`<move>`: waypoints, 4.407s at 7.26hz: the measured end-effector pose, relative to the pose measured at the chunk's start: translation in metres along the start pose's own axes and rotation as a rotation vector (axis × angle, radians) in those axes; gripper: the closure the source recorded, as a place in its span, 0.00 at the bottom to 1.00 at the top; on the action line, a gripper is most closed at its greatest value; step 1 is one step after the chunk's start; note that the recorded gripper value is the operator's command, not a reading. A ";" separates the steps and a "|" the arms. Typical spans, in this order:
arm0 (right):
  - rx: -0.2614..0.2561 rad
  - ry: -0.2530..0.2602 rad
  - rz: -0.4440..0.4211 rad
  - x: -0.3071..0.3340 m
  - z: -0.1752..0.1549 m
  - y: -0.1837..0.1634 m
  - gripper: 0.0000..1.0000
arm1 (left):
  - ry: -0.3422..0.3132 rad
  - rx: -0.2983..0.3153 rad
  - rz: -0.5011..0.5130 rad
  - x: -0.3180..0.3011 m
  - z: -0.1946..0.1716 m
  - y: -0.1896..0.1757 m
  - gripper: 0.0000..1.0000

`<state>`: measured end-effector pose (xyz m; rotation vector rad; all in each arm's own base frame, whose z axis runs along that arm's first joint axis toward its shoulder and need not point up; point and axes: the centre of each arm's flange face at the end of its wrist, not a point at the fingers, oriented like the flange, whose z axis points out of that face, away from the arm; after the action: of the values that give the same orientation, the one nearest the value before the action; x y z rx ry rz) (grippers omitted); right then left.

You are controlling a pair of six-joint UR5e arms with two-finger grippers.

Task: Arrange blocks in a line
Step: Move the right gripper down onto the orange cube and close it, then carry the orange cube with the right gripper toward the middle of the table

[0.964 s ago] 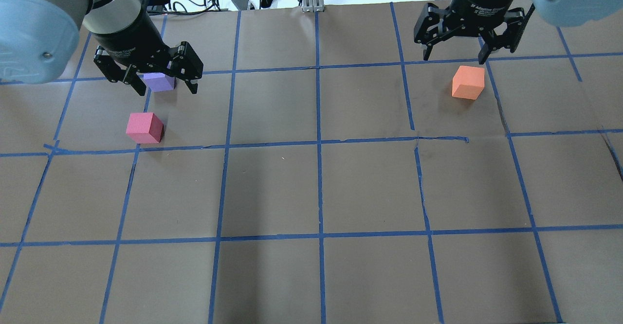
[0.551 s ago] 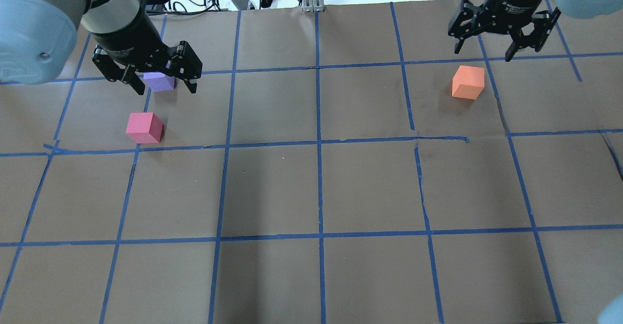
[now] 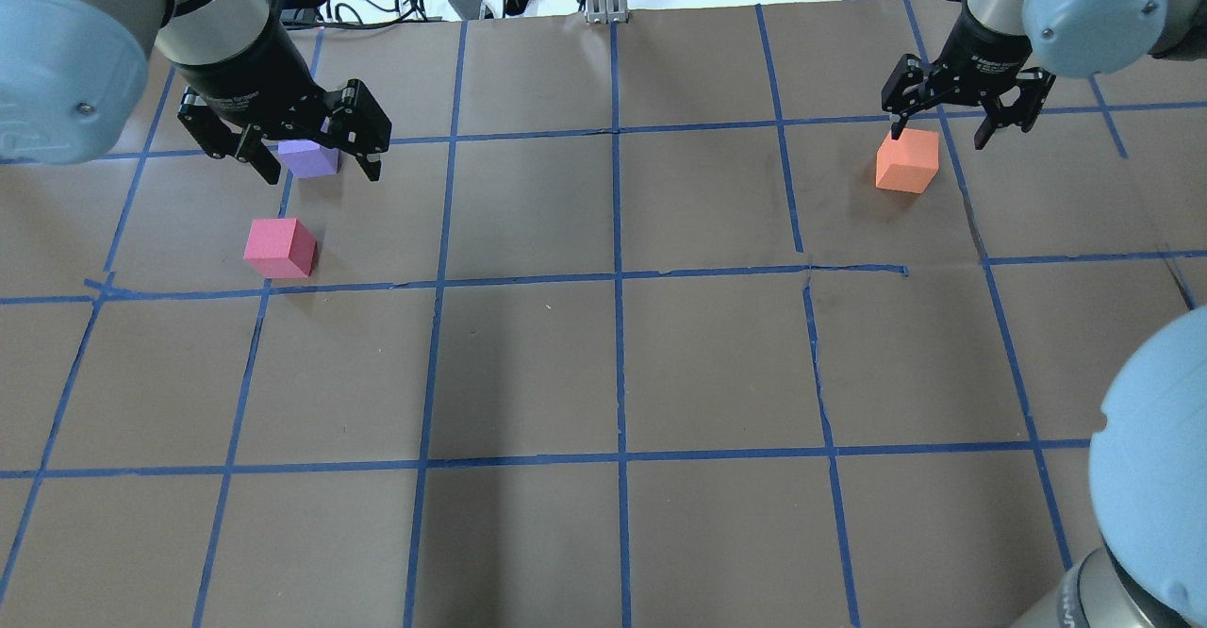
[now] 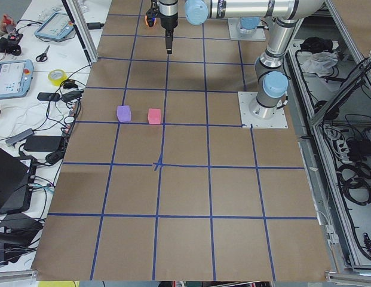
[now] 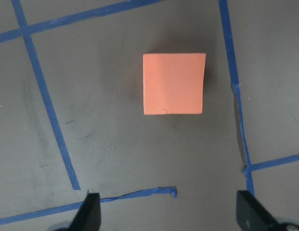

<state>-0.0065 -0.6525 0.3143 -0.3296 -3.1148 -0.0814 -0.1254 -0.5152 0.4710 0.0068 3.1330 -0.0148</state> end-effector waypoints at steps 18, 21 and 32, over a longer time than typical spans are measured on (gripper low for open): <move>0.097 -0.021 -0.258 -0.158 0.050 0.005 0.70 | -0.004 0.027 0.022 -0.002 0.000 -0.005 0.00; 0.130 -0.051 -0.448 -0.299 0.047 0.046 0.70 | -0.009 0.040 0.018 -0.012 -0.002 -0.008 0.00; 0.059 -0.027 -0.361 -0.402 0.083 0.093 0.70 | -0.058 -0.008 -0.019 -0.077 0.021 -0.033 0.00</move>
<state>0.4057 -0.6408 0.2307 0.2363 -3.1545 0.0134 -0.0487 -0.5483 0.4508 -0.0229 3.0753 -0.0020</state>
